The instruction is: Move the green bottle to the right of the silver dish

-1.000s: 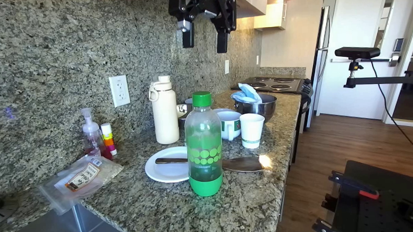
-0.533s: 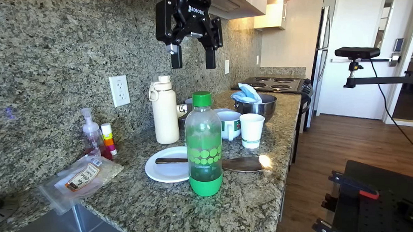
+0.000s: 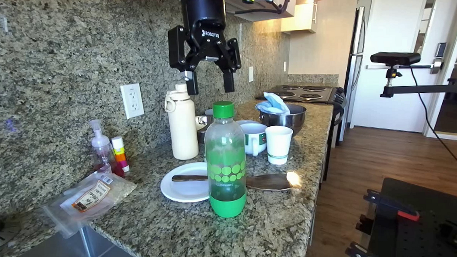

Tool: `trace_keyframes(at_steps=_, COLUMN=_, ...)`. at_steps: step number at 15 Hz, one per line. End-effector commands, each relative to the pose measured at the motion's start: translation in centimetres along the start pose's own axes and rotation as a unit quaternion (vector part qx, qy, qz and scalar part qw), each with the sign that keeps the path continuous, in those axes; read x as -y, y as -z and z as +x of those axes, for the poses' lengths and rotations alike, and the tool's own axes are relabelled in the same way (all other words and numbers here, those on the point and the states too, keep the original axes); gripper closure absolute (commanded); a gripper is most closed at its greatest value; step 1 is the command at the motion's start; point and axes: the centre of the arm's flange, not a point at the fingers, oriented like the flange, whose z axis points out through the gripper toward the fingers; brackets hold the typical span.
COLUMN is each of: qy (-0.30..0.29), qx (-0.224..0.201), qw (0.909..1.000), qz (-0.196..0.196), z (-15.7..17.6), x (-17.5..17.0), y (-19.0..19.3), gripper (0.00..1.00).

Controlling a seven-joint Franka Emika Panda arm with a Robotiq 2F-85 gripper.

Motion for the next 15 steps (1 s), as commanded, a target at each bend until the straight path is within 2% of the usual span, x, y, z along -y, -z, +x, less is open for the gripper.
trace_keyframes(at_steps=1, qy=-0.002, qx=0.021, qw=0.9998, qz=-0.003, z=1.7, x=0.1, y=0.1, gripper=0.0)
trace_keyframes(at_steps=15, qy=-0.024, qx=0.076, qw=0.9968, qz=-0.012, z=3.3, x=-1.8, y=-1.3, gripper=0.0)
